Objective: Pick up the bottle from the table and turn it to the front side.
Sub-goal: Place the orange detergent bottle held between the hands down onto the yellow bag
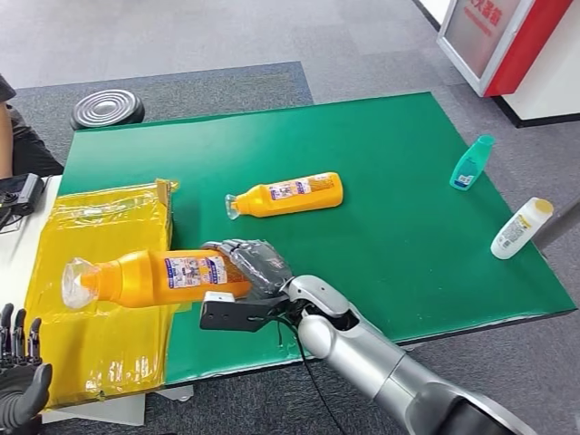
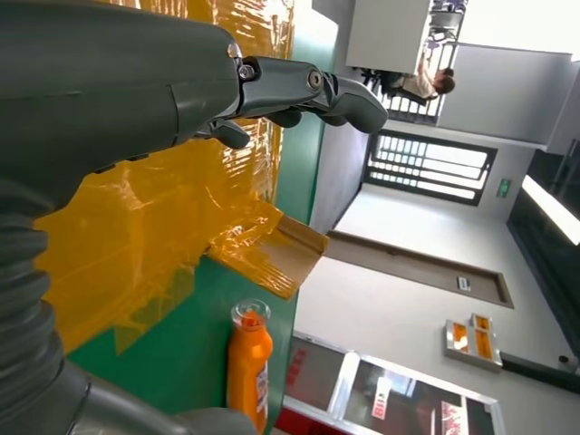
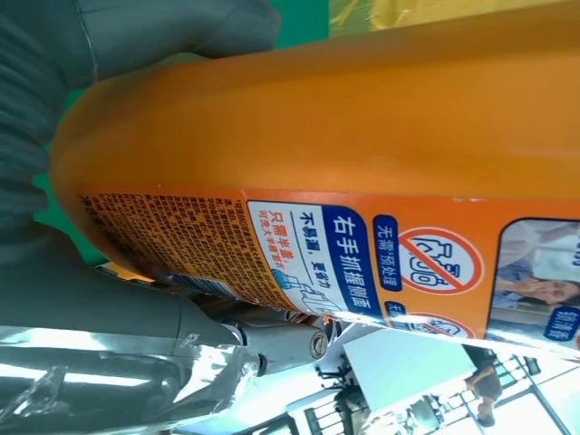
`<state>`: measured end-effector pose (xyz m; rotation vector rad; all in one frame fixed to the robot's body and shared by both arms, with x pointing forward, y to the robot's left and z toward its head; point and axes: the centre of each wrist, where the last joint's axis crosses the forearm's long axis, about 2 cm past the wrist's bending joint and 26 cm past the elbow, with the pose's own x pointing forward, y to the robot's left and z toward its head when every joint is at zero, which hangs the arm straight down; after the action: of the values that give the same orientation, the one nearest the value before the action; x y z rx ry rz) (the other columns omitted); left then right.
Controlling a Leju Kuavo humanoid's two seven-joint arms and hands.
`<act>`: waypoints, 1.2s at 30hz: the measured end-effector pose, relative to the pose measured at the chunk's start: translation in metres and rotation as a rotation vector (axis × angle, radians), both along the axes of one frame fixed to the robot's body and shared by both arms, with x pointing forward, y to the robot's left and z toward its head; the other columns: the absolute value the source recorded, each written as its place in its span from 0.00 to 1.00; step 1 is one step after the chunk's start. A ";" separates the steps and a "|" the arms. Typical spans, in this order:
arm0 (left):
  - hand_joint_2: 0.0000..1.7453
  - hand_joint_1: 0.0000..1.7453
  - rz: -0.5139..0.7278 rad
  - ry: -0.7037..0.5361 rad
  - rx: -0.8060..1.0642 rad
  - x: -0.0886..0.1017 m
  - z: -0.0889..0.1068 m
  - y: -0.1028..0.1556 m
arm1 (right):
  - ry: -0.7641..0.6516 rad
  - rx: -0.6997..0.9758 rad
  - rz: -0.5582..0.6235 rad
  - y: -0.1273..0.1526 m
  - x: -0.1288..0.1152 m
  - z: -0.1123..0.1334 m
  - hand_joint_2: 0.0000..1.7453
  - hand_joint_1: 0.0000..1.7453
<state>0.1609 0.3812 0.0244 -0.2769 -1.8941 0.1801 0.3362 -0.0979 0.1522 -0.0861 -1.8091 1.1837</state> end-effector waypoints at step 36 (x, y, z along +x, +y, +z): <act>1.00 0.72 -0.591 -0.099 0.194 0.030 0.047 -0.135 | 0.149 0.123 0.034 0.023 -0.069 -0.064 1.00 1.00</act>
<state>0.1906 0.2457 0.0715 -0.7046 -1.8292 -0.4193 0.2676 -0.0749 0.0880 0.1015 -1.7528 1.0710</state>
